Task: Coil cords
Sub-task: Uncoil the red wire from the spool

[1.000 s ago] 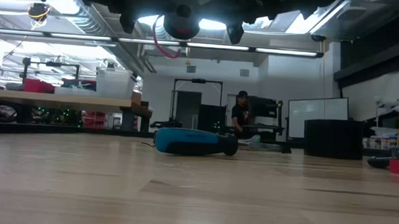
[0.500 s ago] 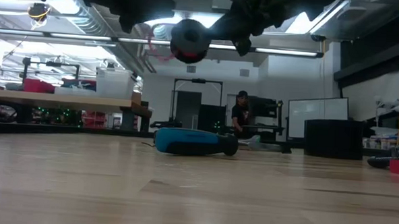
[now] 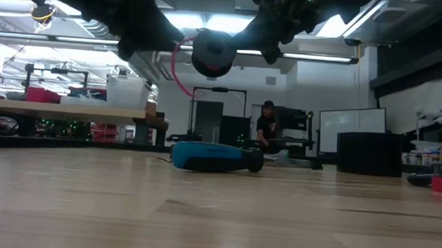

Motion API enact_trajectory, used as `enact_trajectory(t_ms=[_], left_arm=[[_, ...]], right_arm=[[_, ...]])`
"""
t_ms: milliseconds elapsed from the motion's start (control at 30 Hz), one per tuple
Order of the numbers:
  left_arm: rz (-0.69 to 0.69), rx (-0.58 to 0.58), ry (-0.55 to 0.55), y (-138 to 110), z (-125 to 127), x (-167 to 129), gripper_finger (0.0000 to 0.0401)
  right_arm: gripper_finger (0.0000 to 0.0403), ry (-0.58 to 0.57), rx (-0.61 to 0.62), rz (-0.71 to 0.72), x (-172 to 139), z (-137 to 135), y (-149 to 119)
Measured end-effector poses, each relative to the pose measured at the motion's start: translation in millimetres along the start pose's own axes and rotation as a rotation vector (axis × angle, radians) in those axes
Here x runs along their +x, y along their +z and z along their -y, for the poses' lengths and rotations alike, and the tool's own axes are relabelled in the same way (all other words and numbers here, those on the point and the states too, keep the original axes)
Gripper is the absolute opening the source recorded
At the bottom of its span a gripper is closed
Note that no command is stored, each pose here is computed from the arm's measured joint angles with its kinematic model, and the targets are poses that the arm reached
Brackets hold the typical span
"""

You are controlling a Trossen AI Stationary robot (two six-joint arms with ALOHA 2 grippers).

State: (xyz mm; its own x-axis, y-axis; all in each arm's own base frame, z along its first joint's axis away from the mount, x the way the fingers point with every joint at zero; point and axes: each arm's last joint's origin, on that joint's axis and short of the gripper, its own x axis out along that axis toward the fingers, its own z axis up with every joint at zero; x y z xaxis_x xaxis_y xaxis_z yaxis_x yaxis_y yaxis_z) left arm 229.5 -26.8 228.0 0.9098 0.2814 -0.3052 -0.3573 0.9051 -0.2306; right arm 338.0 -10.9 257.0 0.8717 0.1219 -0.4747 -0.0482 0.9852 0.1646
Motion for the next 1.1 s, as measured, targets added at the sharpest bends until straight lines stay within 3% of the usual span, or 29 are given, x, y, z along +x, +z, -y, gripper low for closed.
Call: enact_trajectory(t_ms=[333, 600, 1100], left_arm=[[-0.067, -0.104, -0.077, -3.6, 1.6, -0.2, 0.0125], [-0.072, -0.119, -0.084, -3.7, 1.8, -0.2, 0.0125], [-0.07, -0.111, -0.078, -3.8, 1.6, -0.2, 0.0125]], right_arm=[[0.0, -0.069, -0.003, 0.008, -0.1, 1.9, 0.3], [0.0, -0.139, -0.002, -0.016, -0.3, 4.1, -2.5], [0.0, -0.101, 0.0, -0.029, -0.3, 2.9, -3.4]])
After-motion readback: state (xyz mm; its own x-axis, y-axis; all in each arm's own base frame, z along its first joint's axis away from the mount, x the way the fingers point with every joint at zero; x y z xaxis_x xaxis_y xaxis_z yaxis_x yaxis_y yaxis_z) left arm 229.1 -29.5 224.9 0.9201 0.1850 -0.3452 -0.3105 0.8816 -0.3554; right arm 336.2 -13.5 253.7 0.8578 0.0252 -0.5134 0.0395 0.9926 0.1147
